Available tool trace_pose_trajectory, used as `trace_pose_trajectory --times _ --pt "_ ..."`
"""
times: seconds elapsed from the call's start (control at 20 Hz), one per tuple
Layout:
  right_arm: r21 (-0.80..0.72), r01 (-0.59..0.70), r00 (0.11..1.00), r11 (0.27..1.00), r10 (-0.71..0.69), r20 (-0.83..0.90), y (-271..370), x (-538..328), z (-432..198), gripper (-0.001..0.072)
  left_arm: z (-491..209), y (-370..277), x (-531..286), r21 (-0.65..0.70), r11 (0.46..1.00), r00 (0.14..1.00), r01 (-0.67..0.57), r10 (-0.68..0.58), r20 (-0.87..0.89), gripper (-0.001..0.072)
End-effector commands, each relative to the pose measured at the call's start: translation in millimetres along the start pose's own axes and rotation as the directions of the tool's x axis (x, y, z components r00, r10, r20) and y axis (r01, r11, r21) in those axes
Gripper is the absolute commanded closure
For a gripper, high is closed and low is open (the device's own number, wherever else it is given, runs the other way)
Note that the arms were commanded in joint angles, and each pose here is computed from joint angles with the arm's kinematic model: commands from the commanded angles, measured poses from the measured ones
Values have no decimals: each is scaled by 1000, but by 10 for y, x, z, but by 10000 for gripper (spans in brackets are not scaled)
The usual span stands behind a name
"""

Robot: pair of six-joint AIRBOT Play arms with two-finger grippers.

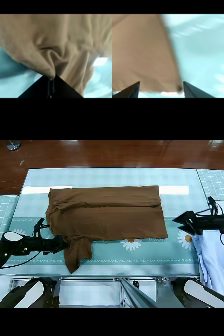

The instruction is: Fold the shirts.

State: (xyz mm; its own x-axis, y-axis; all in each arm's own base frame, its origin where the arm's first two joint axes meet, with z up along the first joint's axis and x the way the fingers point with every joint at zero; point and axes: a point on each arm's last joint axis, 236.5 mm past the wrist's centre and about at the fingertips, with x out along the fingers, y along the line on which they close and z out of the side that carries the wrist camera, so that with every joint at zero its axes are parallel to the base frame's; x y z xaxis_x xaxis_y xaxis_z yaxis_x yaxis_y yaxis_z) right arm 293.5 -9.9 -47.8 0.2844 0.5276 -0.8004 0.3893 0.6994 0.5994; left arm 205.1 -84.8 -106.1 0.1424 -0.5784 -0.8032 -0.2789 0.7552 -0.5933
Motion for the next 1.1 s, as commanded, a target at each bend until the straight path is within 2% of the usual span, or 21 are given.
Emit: trace_pose_trajectory --times 0.0,0.2,0.5,0.55,0.65,0.7,0.85,0.95,1.05 --pt "87 132 984 987 -120 -131 -452 -8 -381 94 41 -199 -55 61 997 999 50 -49 -5 690" --pt "31 103 974 994 -94 -206 -223 396 -609 94 133 -253 -106 74 996 998 54 -56 17 690" --pt "-3 66 966 998 -65 -252 94 837 -543 105 148 -259 -105 70 996 998 57 -59 22 690" --pt "-19 58 965 998 -61 -256 156 872 -522 228 156 -263 -109 72 996 998 57 -59 24 690" --pt "-84 36 973 996 -54 -223 311 831 -355 608 264 -320 -179 94 994 997 56 -61 48 690" --pt "-121 13 980 993 -37 -197 433 769 -221 692 358 -374 -244 114 992 996 56 -64 69 690" --pt "-226 16 994 974 -39 -100 718 489 230 693 796 -548 -562 166 985 981 41 -72 182 690" --pt "-270 4 998 963 -20 -56 925 364 473 693 1219 -561 -776 88 996 949 31 -57 309 690" --pt "-302 -6 999 953 -4 -32 1097 387 681 693 1571 -576 -827 83 996 922 12 -43 384 690"
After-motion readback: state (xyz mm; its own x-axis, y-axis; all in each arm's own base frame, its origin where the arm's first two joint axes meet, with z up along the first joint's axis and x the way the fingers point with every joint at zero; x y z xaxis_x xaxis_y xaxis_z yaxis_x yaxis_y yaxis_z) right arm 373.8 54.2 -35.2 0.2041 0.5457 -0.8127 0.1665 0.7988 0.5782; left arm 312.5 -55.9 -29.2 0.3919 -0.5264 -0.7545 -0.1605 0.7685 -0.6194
